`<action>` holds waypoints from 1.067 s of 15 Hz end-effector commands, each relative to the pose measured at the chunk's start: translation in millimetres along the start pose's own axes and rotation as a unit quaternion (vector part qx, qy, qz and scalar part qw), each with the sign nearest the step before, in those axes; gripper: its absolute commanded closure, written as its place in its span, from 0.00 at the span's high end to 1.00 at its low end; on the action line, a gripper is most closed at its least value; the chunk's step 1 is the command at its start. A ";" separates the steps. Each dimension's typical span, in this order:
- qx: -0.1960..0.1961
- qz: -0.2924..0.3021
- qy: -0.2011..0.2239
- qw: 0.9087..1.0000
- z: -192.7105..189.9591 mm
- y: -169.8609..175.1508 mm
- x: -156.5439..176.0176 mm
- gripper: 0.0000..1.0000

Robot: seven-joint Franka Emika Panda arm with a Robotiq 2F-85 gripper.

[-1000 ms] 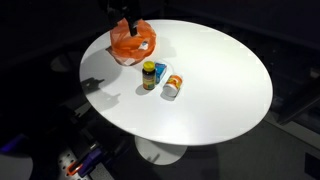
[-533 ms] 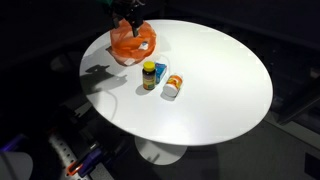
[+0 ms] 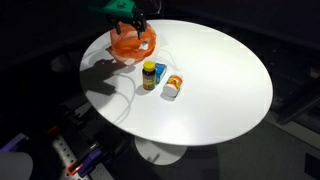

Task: Remove the roll on stick from the plastic bag and put it on the table

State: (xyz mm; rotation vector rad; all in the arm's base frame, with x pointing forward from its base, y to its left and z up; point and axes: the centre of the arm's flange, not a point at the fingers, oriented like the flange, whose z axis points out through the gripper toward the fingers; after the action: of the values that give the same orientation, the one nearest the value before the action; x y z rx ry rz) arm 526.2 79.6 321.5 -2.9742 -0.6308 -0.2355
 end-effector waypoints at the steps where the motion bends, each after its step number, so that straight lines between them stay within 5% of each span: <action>1: 0.011 -0.055 0.007 0.998 14.0 6.1 24.4 1.00; 16: 0.000 -0.052 0.024 0.998 47.8 -1.8 30.8 1.00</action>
State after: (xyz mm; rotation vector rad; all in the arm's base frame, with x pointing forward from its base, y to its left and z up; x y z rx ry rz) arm 545.7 95.6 289.5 -2.9441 -0.7652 -0.2771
